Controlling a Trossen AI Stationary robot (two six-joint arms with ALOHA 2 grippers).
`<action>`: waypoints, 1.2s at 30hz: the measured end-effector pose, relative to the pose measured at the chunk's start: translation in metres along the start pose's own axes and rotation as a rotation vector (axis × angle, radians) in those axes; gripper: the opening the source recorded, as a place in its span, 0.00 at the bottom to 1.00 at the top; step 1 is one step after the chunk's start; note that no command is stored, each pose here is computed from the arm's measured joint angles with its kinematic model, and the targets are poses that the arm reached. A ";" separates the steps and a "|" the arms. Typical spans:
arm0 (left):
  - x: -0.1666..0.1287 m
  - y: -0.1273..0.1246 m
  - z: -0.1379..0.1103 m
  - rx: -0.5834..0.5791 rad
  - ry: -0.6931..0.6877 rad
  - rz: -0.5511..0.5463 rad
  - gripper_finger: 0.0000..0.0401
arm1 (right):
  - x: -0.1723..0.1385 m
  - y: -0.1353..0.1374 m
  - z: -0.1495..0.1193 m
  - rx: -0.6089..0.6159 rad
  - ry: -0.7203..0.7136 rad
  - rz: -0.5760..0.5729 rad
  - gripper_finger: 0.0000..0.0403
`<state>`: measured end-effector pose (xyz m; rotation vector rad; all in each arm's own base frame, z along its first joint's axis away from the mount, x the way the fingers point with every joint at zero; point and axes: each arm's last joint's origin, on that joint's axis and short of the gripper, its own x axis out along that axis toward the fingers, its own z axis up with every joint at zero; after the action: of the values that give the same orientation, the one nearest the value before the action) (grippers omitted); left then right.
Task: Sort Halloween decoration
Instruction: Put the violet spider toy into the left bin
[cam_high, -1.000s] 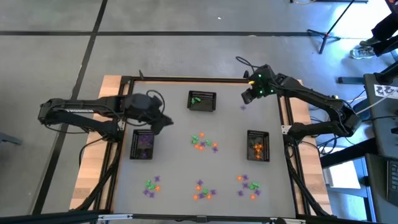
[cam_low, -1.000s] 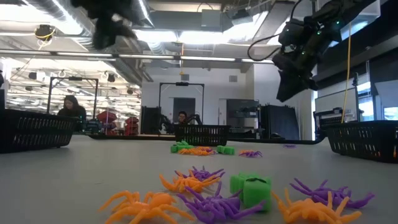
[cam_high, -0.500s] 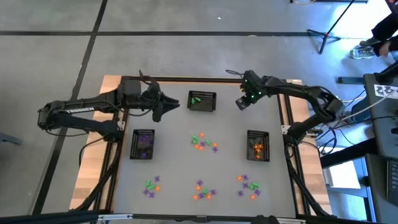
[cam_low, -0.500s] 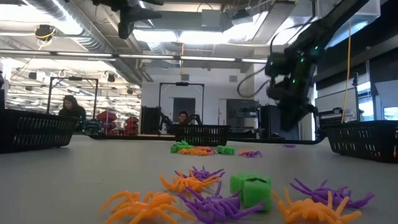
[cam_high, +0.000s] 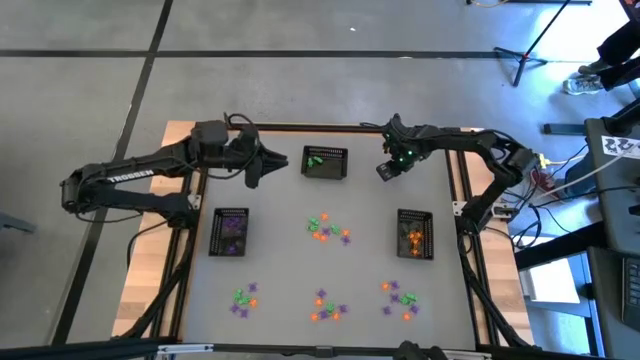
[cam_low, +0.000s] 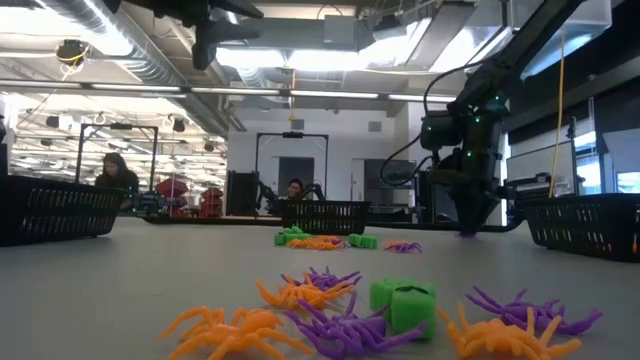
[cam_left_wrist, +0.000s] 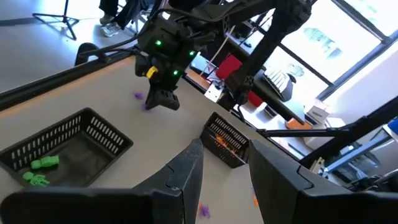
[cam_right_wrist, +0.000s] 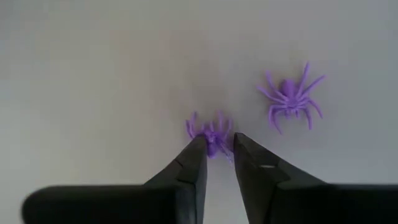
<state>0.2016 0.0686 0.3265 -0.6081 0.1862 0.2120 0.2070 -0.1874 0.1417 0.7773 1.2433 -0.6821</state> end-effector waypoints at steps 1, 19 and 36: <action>0.001 0.000 0.000 -0.002 0.000 0.002 0.30 | 0.000 0.000 0.000 -0.006 0.001 0.002 0.15; 0.019 -0.005 -0.015 -0.045 0.080 0.010 0.30 | -0.037 0.007 -0.014 0.036 0.007 0.206 0.01; 0.029 -0.006 -0.022 -0.045 0.114 0.022 0.30 | -0.130 0.130 -0.035 0.085 -0.541 0.814 0.00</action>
<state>0.2286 0.0547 0.3053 -0.6638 0.2985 0.2033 0.2671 -0.0802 0.2829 0.9933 0.3422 -0.2359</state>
